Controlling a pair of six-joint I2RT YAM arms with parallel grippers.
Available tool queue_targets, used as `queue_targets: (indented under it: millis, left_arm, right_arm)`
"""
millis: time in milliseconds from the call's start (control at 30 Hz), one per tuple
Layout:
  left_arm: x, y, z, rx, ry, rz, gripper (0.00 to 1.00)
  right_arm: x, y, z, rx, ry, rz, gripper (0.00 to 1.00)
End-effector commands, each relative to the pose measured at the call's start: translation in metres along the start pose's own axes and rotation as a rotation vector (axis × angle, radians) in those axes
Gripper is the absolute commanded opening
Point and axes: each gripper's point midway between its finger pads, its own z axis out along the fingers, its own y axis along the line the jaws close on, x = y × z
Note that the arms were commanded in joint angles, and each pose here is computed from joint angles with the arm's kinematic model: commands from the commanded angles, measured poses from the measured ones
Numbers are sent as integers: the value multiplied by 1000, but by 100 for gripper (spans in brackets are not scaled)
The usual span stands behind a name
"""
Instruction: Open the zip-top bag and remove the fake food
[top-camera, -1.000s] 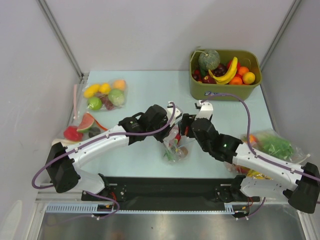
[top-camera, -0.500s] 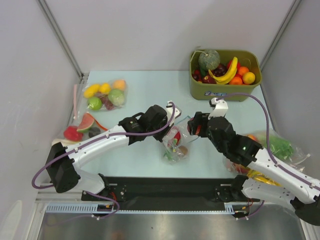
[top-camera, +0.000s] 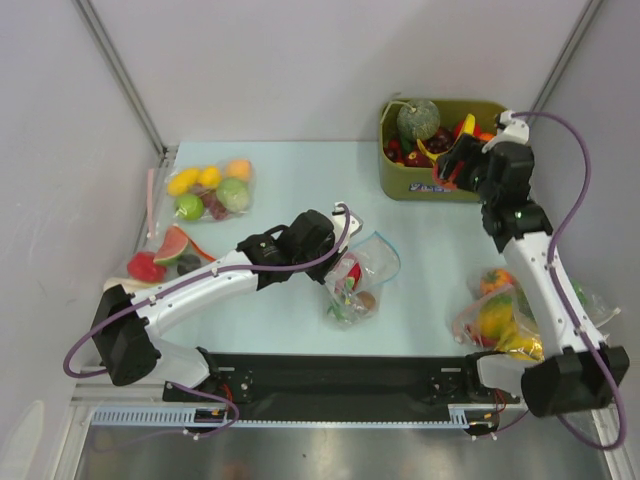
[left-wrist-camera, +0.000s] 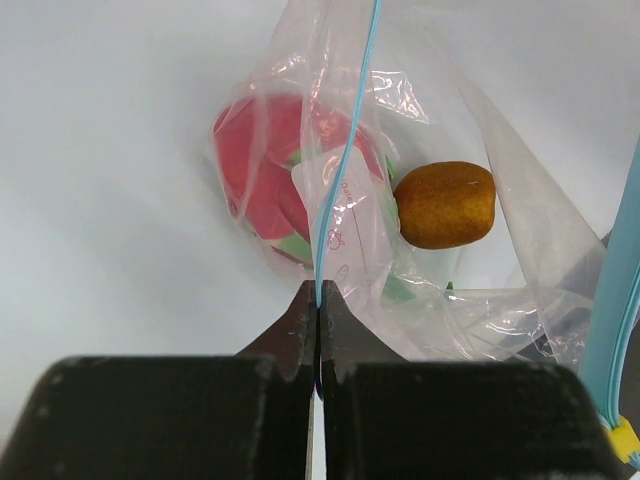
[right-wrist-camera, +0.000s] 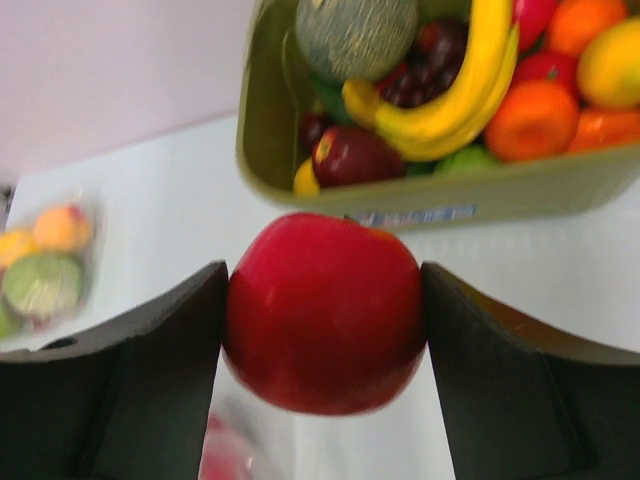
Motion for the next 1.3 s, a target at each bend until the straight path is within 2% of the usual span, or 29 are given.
queue_targets:
  millis: [0,100,133,267,500,600,767,800,833,867,933,1033,1267]
  left_arm:
    - [-16,-1,-11,4,-58,4,0]
    - [-18,-1,-13,5,-67,6,0]
    - [-18,-1,-13,3,-65,7,0]
    - [-20,-2,-15,10,-74,9,0]
    - [-20,-5,-16,28,-77,8,0]
    - [-21,-6,-17,32,-81,6,1]
    - [-22,-5,-18,30,-84,9,0]
    - [-22,-5,-19,30,-86,9,0]
    - [-22,-5,-19,30,-87,9,0]
    - [-23,-5,-19,30,-90,9,0]
    - [-23,-5,-20,30,-90,9,0]
    - [-23,-5,-20,30,-90,10,0]
    - [-24,-5,-20,27,-92,10,0]
  right_arm:
    - [-51,-2,34,-96,-84,-6,17]
    - [-63,-15,63,-59,-74,0,17]
    - [-76,-37,79,-10,-87,11,17]
    - [-91,-71,113,61,-86,57,17]
    - [-77,-118,153,228,-26,14,18]
    - [-71,-129,163,268,-17,3,24]
    - [-71,-144,176,329,-18,-19,41]
    - [-63,-152,180,359,3,-25,49]
    - [-69,-152,180,364,-5,-29,65]
    - [-69,-154,182,373,-1,-40,73]
    - [-66,-157,185,380,15,-50,86]
    - [-69,-157,183,382,15,-67,100]
    - [-92,-148,165,371,-39,-94,100]
